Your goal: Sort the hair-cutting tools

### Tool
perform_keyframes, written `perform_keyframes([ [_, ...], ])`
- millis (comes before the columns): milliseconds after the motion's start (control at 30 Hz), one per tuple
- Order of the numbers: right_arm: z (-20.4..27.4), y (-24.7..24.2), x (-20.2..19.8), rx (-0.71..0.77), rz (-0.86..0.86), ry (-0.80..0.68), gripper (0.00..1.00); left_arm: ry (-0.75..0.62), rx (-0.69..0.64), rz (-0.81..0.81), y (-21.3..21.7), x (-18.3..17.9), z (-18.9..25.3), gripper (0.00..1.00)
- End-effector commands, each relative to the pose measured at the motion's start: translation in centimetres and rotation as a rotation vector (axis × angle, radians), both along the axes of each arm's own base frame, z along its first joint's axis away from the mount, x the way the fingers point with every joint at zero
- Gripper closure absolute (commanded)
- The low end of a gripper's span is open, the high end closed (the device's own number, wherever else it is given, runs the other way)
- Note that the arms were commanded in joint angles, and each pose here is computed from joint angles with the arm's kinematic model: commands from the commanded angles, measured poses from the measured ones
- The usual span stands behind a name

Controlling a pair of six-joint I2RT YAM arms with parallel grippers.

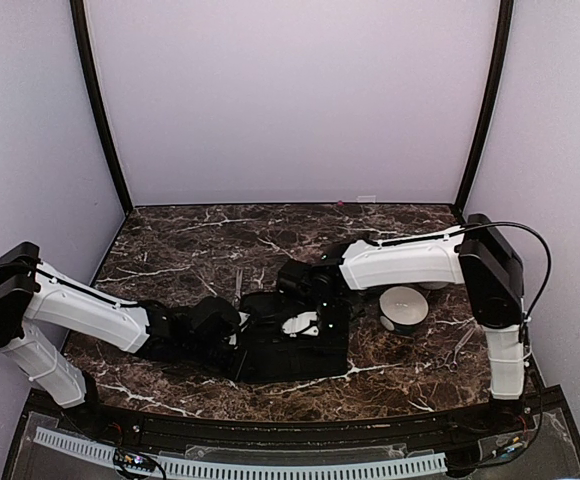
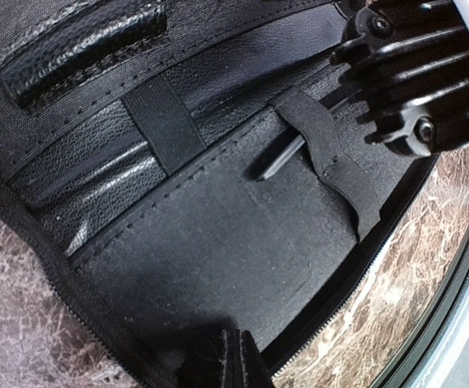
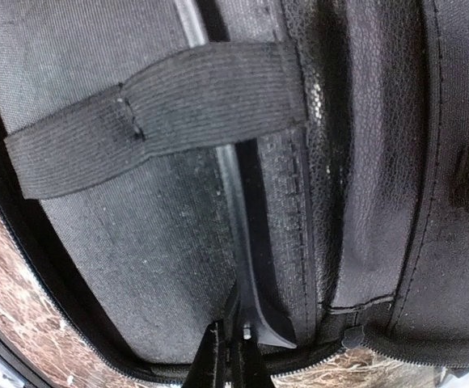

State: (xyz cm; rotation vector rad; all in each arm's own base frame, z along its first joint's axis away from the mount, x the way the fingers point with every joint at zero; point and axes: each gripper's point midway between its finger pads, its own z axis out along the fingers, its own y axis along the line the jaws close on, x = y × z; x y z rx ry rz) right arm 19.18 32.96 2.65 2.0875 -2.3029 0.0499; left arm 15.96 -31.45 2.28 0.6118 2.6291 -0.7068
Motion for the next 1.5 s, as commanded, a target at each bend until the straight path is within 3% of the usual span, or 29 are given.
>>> perform_keyframes([
  [0,-1.6,2.1,-0.4,0.066,0.014,0.028,1.00,0.024,0.053,-0.009,1.4,-0.9,-1.6,1.00],
  [400,-2.0,3.7,-1.6,0.140,0.067,0.117,1.00,0.013,0.032,-0.005,1.5,-0.9,-1.2,1.00],
  [700,-2.9,4.5,-1.5,0.141,0.069,0.137,0.94,0.011,-0.014,0.013,1.5,-1.0,-0.7,1.00],
  [767,-2.6,4.1,-1.3,0.141,0.065,0.120,0.87,0.009,-0.019,0.015,1.6,-1.0,-0.6,1.00],
  [800,-2.4,3.9,-1.2,0.141,0.063,0.112,0.79,0.008,-0.020,0.016,1.7,-1.1,-0.6,1.00],
  [867,-1.3,3.2,-0.9,0.155,0.053,0.108,0.52,0.004,-0.024,0.018,1.7,-1.0,-0.4,1.00],
  [933,-0.2,2.4,-0.6,0.167,0.040,0.105,0.42,0.004,-0.023,0.019,1.6,-0.9,0.0,0.99],
  [1167,6.7,-0.7,1.3,0.308,-0.014,0.101,0.41,-0.108,-0.030,0.019,1.1,0.8,3.9,0.93],
  [1467,11.4,-6.5,9.0,0.371,-0.149,-0.068,0.44,-0.259,-0.042,-0.035,-0.3,2.8,8.3,0.77],
])
